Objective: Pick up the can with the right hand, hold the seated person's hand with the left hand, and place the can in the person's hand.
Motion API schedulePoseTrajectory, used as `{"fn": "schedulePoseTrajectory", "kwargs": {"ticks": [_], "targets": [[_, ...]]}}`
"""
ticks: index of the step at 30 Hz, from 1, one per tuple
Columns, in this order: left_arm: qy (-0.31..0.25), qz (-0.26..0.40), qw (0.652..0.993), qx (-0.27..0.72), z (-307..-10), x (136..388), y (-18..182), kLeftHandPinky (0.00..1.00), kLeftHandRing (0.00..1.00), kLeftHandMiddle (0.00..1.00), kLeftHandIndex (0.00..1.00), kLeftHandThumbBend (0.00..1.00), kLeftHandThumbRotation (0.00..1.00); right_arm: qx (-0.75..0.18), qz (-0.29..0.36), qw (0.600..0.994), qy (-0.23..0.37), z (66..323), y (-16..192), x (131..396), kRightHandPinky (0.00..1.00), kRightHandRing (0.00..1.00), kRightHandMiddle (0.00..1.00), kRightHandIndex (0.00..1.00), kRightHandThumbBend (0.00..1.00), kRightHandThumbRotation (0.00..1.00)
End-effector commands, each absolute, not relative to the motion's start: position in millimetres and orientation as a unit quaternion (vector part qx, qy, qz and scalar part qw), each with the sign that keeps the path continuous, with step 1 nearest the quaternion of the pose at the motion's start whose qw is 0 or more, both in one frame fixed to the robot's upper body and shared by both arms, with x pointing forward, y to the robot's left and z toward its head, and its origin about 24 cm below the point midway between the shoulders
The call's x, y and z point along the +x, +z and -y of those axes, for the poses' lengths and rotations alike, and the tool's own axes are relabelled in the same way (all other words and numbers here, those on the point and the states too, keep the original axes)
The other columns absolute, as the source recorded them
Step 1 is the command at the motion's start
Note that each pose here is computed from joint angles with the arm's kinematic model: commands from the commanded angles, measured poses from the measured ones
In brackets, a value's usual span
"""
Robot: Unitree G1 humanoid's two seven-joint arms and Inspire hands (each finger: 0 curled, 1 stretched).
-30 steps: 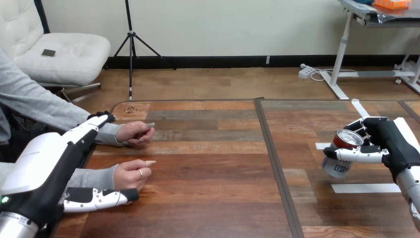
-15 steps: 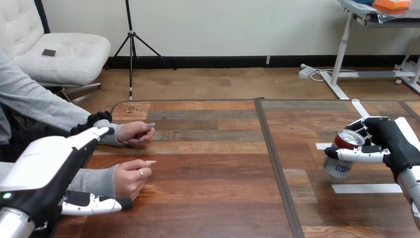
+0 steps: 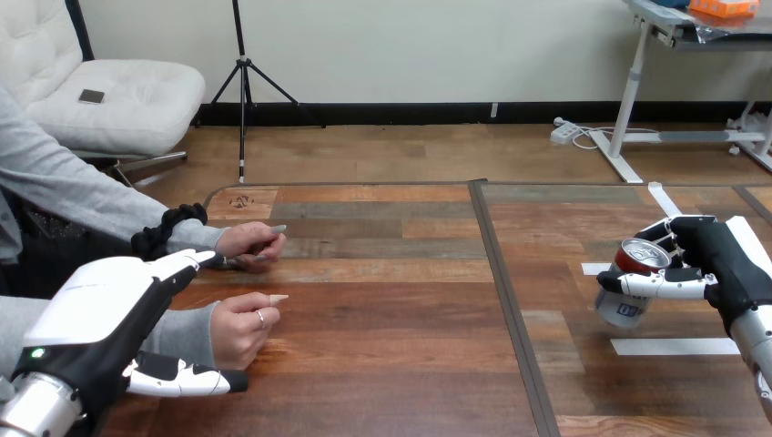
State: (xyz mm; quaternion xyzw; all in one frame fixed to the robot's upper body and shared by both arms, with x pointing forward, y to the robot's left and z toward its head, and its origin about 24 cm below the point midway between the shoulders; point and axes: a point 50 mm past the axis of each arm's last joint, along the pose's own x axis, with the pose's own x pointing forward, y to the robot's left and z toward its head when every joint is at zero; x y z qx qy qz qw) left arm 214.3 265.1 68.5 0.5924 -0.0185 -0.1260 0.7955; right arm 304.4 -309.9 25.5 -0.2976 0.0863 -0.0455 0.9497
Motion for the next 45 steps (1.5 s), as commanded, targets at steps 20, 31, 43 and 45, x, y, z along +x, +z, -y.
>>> {"fn": "schedulePoseTrajectory", "kwargs": {"ticks": [20,31,43,45], "targets": [[-0.148,0.029,0.776,0.612,-268,249,72,0.75,0.90,0.93,0.88,1.00,0.35,-0.311,-0.002,0.948,-0.060,309,69,327,0.28,0.32,0.40,0.44,0.84,0.00],[-0.144,0.023,0.759,0.635,-270,257,67,0.77,0.91,0.93,0.88,1.00,0.35,-0.305,-0.008,0.950,-0.062,311,70,328,0.31,0.35,0.41,0.44,0.83,0.00],[-0.142,0.012,0.732,0.666,-273,265,61,0.78,0.91,0.93,0.89,1.00,0.40,-0.302,-0.009,0.951,-0.066,312,71,328,0.33,0.37,0.42,0.44,0.83,0.00],[-0.140,0.013,0.729,0.669,-274,265,60,0.78,0.91,0.93,0.89,1.00,0.40,-0.308,-0.010,0.949,-0.066,313,71,329,0.32,0.36,0.42,0.44,0.83,0.00]]}}
